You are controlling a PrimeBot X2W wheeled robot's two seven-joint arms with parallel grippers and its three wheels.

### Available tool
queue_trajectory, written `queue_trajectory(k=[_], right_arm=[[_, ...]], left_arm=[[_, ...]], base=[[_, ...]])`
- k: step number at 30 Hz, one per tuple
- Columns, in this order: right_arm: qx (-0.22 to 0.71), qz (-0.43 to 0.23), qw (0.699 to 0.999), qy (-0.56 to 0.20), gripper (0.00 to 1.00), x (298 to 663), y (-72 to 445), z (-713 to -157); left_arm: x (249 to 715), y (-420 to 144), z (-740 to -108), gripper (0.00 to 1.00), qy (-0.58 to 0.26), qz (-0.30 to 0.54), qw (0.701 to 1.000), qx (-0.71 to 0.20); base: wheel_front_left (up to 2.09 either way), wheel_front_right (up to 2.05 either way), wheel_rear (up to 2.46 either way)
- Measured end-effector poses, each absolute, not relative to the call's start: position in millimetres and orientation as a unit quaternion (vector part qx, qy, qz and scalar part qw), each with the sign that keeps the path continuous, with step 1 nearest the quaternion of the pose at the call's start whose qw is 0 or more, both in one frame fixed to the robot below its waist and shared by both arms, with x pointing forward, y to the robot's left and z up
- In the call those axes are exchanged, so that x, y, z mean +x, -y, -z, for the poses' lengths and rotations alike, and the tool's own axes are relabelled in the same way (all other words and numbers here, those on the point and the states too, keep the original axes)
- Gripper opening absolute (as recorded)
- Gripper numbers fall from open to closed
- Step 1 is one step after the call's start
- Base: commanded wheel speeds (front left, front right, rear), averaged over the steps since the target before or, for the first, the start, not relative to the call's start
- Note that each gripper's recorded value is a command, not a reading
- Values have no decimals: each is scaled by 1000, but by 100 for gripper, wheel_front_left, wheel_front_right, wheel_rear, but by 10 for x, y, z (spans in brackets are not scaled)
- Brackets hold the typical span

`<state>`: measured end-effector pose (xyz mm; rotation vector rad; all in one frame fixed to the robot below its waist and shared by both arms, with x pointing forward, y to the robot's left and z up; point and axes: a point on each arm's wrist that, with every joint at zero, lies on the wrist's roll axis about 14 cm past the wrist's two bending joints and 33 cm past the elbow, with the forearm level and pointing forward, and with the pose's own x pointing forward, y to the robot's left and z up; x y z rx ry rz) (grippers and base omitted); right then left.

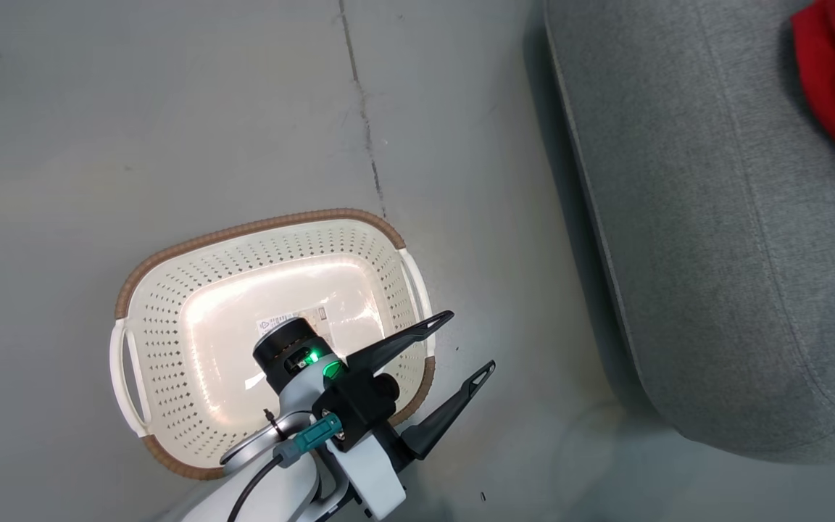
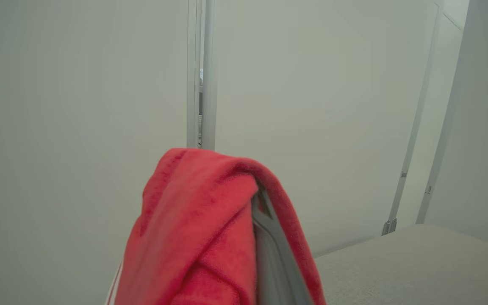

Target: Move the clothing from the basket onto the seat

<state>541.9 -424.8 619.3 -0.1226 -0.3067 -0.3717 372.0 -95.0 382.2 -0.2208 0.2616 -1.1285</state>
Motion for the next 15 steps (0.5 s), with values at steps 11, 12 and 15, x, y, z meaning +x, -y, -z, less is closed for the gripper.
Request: queue_trajectory(k=[11,12,15], right_arm=[[-57,245,968,23,0,5407,4569,-5218],[-60,248,967,9,0,5392,4583,-5132],[-67,252,965,-32,0,5350,4596,-4859]], left_arm=[[3823,797,-3590,100,-143,518,838,-99],[3832,788,-3573,100,-144,517,838,-99],[3858,776,-3536,100,-146,516,838,-99]], base=[[0,0,0],[0,0,0],[0,0,0]])
